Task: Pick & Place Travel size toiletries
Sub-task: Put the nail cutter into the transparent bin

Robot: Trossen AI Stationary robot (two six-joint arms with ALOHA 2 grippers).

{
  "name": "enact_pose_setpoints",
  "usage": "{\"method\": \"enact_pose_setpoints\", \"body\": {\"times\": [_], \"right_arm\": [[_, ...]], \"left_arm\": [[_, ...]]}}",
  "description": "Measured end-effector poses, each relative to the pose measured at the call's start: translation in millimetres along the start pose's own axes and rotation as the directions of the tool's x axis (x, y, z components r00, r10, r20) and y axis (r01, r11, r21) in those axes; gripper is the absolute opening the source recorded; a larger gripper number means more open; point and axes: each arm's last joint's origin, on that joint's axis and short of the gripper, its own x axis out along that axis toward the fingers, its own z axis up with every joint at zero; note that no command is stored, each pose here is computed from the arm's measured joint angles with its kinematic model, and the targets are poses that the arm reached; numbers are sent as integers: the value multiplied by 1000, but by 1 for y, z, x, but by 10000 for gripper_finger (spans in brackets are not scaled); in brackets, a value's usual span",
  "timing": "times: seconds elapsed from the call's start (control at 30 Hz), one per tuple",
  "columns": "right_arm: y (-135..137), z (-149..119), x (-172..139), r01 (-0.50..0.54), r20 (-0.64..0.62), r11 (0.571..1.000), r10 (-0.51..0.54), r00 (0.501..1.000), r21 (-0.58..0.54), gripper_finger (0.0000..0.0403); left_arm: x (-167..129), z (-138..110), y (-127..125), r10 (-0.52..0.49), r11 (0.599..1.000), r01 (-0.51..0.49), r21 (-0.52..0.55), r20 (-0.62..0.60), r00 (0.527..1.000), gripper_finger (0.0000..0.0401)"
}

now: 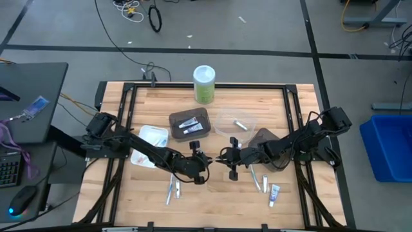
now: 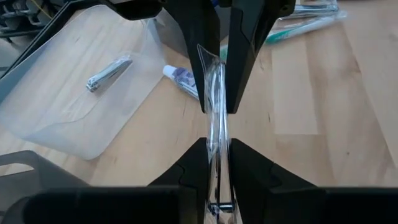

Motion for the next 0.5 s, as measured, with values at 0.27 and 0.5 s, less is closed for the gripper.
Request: {"method": "enact_pose_setpoints", "body": {"times": [0.27, 0.5], "right_arm": [[-3, -5, 0, 58, -59, 998, -57, 997, 6, 36], [-3, -7, -1, 67, -70, 998, -67, 995, 2, 36]], "left_arm": [[4, 0, 4, 7, 1000, -7, 0, -7, 1000, 66], [8, 0, 11, 35, 999, -35, -16, -11, 999, 93]]}}
